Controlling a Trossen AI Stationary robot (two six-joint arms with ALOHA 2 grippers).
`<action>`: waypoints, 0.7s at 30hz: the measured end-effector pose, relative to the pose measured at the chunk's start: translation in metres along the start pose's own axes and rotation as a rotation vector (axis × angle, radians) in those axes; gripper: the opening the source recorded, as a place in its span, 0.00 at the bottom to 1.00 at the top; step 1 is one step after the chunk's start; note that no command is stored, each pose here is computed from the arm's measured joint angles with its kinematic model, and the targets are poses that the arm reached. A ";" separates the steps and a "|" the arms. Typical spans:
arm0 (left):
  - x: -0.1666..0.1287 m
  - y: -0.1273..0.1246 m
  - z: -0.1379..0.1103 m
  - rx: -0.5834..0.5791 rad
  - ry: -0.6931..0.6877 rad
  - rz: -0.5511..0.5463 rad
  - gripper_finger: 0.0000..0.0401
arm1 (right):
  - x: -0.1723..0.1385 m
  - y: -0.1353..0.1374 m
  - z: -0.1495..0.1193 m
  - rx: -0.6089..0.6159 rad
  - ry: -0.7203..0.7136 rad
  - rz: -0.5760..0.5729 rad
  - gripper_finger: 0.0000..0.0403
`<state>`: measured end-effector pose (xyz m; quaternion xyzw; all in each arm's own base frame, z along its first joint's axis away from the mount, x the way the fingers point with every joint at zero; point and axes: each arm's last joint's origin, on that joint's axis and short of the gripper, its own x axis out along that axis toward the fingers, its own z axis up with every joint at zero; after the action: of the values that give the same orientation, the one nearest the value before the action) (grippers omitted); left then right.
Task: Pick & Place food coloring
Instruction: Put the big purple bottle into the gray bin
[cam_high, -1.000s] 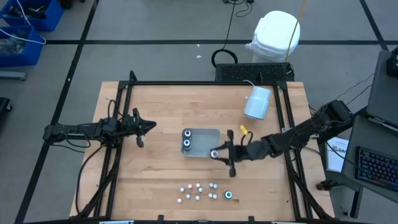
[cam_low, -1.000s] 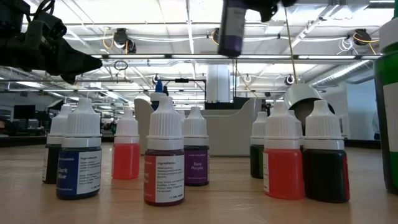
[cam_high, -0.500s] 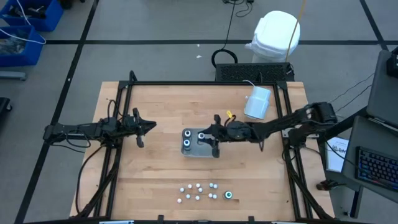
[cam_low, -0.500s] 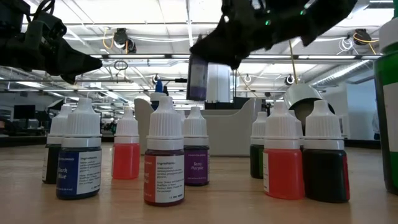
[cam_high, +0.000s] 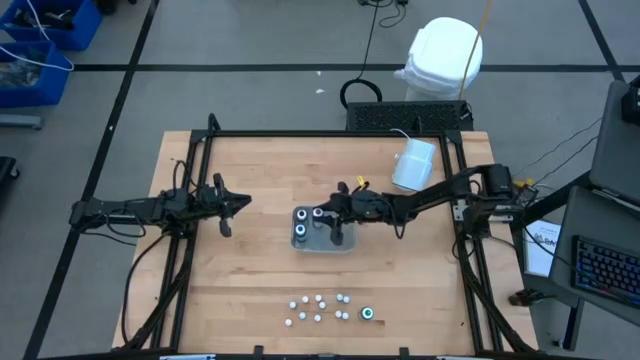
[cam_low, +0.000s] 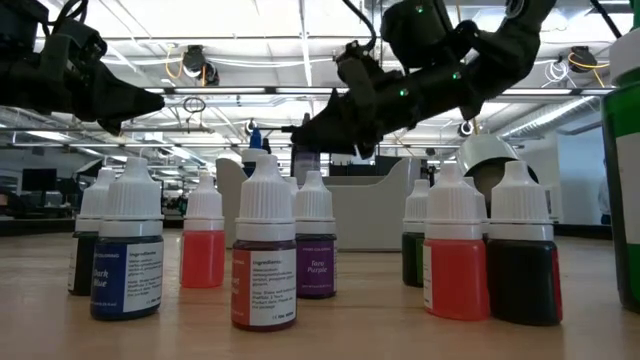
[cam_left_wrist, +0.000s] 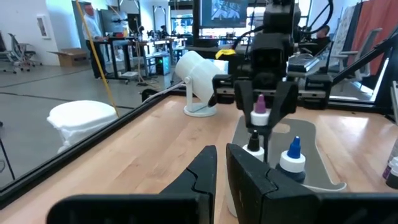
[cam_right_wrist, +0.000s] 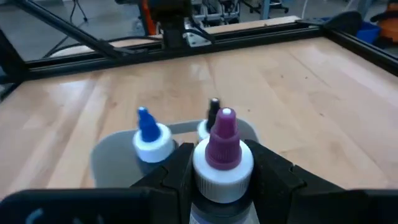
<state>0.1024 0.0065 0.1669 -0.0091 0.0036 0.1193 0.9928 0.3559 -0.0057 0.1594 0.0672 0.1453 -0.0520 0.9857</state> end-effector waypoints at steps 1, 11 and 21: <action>0.000 0.000 0.000 0.007 -0.001 0.006 0.10 | 0.001 -0.001 -0.002 0.001 -0.002 -0.001 0.28; 0.000 0.001 0.000 0.011 -0.001 0.027 0.10 | 0.005 -0.002 -0.007 -0.003 -0.005 -0.003 0.28; 0.000 0.001 0.000 0.011 -0.001 0.028 0.10 | 0.010 -0.003 -0.014 -0.024 -0.002 -0.009 0.28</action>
<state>0.1022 0.0073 0.1670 -0.0037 0.0037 0.1332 0.9911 0.3612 -0.0072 0.1425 0.0548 0.1451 -0.0547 0.9864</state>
